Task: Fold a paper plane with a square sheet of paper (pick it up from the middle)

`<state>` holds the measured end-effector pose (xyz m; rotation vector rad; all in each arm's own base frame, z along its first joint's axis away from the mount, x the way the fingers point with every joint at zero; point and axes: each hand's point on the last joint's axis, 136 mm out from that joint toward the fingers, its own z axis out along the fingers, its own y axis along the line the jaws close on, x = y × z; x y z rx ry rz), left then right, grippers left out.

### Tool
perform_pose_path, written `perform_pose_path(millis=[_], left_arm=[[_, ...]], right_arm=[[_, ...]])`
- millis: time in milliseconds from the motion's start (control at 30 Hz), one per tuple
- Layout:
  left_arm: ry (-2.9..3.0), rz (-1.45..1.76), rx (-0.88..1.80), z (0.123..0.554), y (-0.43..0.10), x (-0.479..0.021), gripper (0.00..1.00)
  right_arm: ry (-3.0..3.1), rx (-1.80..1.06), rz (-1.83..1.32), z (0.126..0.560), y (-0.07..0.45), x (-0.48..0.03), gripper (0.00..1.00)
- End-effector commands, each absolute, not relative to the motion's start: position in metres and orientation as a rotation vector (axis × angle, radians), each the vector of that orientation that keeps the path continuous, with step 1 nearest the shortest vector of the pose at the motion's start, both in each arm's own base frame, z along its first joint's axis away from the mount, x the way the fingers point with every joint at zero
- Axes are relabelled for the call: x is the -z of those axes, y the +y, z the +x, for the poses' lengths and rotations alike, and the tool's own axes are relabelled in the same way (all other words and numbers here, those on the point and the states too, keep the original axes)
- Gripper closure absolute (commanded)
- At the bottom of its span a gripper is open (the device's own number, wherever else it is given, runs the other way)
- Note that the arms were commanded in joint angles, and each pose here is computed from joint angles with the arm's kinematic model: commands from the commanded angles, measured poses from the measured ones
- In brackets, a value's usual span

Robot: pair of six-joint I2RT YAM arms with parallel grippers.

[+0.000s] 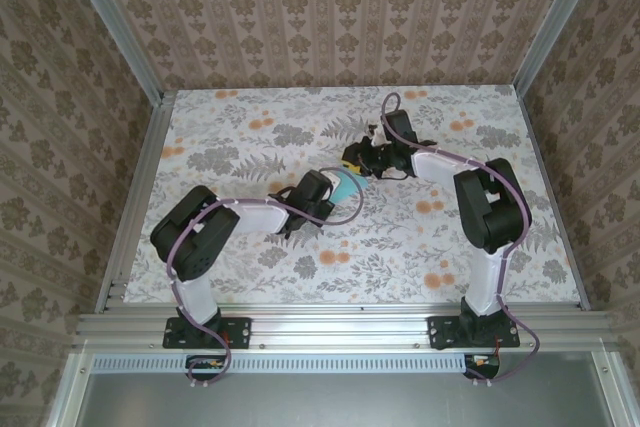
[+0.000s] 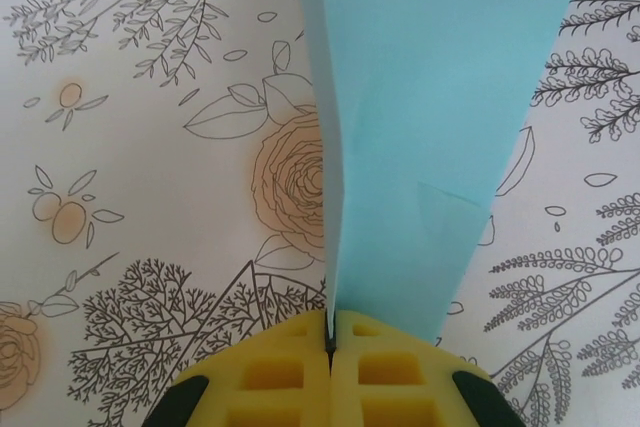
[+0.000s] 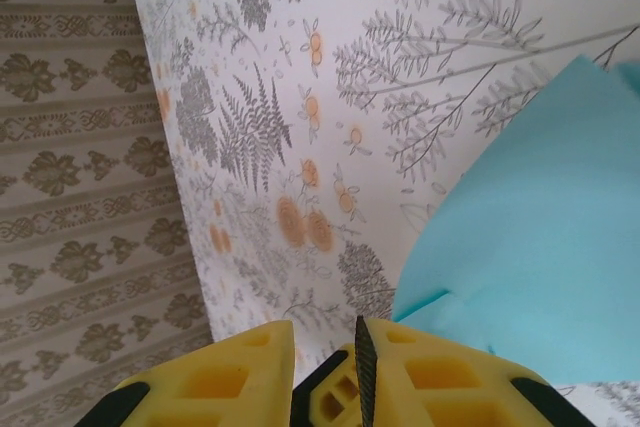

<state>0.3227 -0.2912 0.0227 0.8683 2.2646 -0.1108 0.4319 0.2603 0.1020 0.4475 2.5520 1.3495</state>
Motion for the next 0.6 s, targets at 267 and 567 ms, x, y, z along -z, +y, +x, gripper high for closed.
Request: perform_pose_path(millis=[267, 567], left_arm=[[2.236, 1.055, -0.222, 0.312, -0.282, 0.014, 1.00], [2.202, 1.094, -0.293, 0.307, -0.282, 0.018, 1.00]], right_arm=[[2.788, -1.250, 0.510, 0.417, 0.272, -0.066, 0.79], [2.900, -0.997, 0.521, 0.403, 0.247, -0.047, 0.81]])
